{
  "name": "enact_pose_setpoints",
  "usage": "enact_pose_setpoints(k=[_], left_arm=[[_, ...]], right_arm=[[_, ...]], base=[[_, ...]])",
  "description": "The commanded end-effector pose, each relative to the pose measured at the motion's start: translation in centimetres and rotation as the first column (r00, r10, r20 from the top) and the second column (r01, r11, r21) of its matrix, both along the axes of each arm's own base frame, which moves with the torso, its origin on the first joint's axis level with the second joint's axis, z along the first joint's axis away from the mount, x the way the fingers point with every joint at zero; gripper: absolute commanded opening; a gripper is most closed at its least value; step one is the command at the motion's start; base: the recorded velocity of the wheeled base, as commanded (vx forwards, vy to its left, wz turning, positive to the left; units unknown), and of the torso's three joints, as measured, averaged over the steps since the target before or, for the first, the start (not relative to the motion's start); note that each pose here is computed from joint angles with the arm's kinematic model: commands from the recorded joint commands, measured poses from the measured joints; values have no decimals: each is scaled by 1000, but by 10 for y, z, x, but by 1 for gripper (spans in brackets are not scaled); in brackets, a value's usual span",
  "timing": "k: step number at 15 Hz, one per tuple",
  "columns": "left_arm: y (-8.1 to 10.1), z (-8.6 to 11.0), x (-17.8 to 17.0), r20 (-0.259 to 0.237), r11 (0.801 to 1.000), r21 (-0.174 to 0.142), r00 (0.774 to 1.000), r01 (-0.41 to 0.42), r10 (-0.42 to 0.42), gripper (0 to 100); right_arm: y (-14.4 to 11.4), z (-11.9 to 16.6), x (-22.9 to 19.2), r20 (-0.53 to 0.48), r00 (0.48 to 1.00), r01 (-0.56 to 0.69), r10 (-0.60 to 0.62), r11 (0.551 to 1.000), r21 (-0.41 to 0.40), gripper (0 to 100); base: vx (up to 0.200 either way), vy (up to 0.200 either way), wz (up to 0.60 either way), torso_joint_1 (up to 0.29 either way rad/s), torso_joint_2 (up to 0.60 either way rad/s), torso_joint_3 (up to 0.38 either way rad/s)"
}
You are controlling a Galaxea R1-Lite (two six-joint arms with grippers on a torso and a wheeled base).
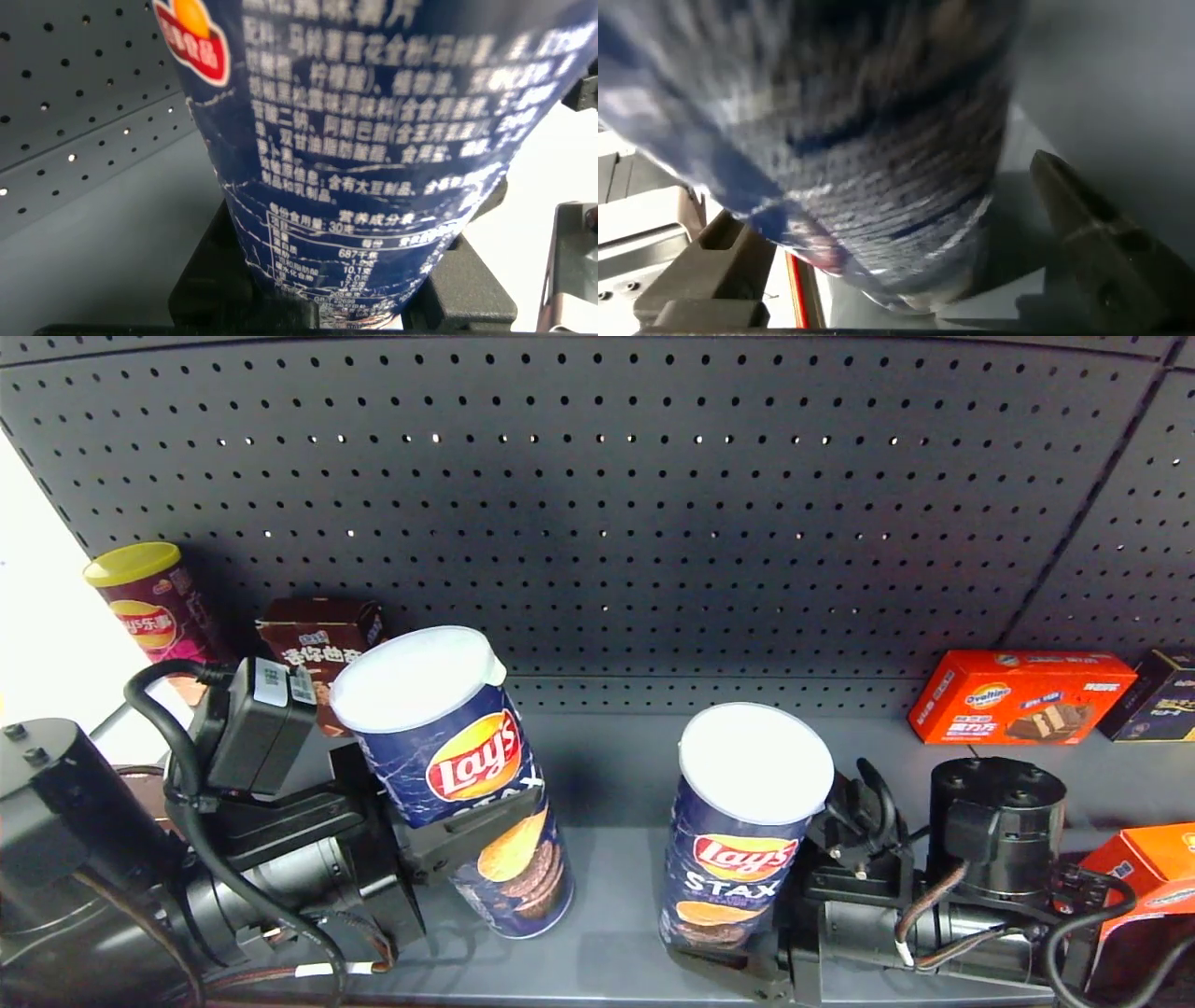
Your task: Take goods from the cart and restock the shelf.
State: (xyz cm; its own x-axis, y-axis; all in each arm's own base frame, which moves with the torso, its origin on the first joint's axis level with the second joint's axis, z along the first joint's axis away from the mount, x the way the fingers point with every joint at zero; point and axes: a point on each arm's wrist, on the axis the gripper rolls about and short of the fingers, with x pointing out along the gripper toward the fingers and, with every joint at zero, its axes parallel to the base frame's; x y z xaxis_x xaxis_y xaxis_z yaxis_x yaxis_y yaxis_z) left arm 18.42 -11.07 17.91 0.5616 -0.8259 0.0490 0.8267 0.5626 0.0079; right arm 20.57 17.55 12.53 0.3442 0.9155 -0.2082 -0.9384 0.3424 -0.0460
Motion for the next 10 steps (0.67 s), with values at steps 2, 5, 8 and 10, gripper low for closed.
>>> enact_pose_setpoints(k=[2,5,8,10], left_arm=[[0,0,0,-1,1000,0,1000,0,0,0],[0,0,0,-1,1000,0,1000,0,0,0],[0,0,0,-1,1000,0,1000,0,0,0],[0,0,0,-1,1000,0,1000,1,-1,0]], right_arm=[[-19,12,-18,32,999,18,-19,1000,24,100],[-41,24,-36,80,993,81,-85,995,51,100],[-64,40,-60,147,981,116,-130,988,103,100],[-84,48,-69,190,959,185,-210,973,141,100]], base=[[0,0,0,0,0,0],[0,0,0,0,0,0],[0,0,0,0,0,0],[0,0,0,0,0,0]])
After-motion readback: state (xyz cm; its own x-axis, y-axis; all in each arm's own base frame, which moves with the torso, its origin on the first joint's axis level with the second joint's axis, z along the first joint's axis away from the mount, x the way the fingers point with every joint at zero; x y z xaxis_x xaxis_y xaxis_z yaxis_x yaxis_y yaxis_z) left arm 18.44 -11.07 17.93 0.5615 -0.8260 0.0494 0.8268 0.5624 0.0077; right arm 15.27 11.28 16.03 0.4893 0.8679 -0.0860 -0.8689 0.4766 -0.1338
